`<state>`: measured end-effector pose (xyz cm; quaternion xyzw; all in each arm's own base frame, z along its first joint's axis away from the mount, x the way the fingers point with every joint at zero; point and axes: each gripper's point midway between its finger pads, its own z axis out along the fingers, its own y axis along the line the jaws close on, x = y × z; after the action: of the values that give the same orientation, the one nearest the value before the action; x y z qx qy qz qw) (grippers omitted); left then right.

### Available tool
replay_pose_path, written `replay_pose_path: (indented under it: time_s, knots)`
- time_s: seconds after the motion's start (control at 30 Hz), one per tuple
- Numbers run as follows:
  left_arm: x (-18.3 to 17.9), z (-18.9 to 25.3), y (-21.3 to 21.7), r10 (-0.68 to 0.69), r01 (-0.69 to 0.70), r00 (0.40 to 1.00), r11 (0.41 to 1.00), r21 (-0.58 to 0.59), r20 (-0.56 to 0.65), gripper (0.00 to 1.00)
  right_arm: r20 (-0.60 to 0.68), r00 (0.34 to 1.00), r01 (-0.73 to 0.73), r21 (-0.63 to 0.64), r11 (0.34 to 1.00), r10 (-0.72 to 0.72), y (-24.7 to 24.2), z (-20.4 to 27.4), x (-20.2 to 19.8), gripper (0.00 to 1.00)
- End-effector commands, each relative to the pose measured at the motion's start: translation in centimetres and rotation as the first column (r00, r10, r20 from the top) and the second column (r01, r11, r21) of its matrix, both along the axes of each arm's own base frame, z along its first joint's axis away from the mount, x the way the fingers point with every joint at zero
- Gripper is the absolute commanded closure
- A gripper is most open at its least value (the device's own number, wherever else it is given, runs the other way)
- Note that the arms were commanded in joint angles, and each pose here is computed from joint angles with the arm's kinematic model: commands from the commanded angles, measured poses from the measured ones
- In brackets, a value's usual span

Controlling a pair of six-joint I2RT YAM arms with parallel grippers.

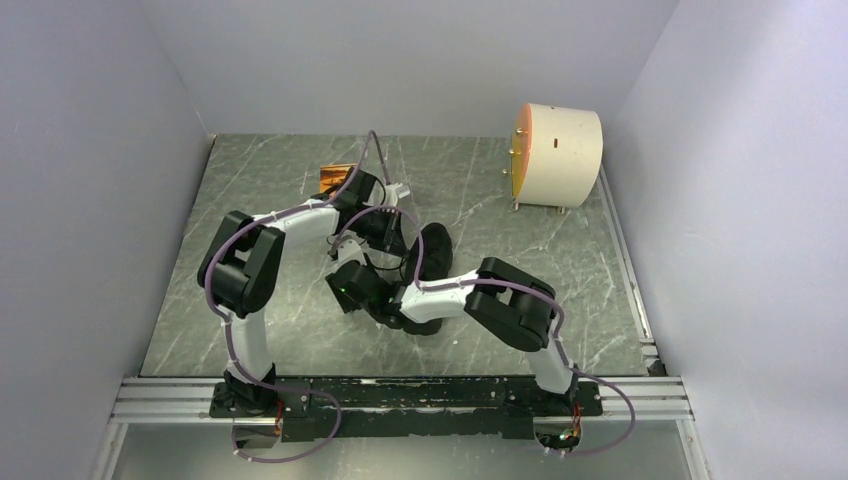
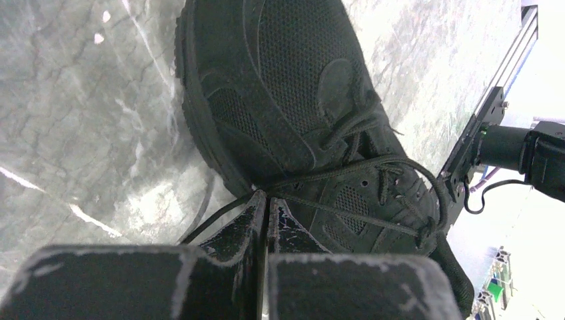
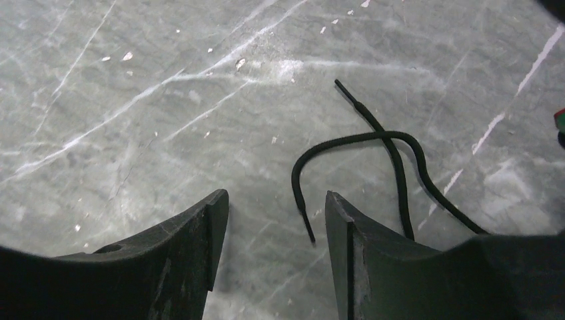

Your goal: Tie the shoes

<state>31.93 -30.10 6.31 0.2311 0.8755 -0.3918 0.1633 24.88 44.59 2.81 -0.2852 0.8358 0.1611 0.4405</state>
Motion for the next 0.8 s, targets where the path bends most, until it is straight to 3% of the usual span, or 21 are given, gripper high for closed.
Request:
replay_pose_path:
  time_s: [0.0, 0.13, 0.33, 0.5, 0.77]
  knots:
    - [-0.1, 0.2, 0.7, -0.007, 0.007, 1.0, 1.0, 0.004, 0.014, 0.95, 0.031, 1.0, 0.001, -0.029, 1.0, 0.0, 0.4, -1.5, 1.4, 0.42]
    - [-0.1, 0.4, 0.6, -0.01, 0.01, 1.0, 1.0, 0.003, 0.016, 0.95, 0.018, 1.0, 0.006, -0.076, 0.997, -0.004, -0.5, -2.9, 1.1, 0.59]
    - [0.0, 0.7, 0.7, -0.005, 0.005, 1.0, 1.0, 0.003, 0.022, 0.95, 0.001, 1.0, 0.004, -0.079, 0.997, -0.004, -2.1, -1.9, -0.1, 1.0]
    - [-0.5, 2.2, 0.3, 0.007, -0.006, 1.0, 0.999, -0.051, 0.026, 0.95, -0.096, 0.995, 0.004, -0.079, 0.997, -0.012, -2.3, 2.6, -1.1, 1.0]
    - [-2.3, 5.3, 0.2, 0.049, -0.044, 0.998, 0.986, -0.163, 0.031, 0.95, -0.263, 0.952, -0.147, 0.062, 0.987, 0.158, -4.8, 8.5, -6.7, 1.0]
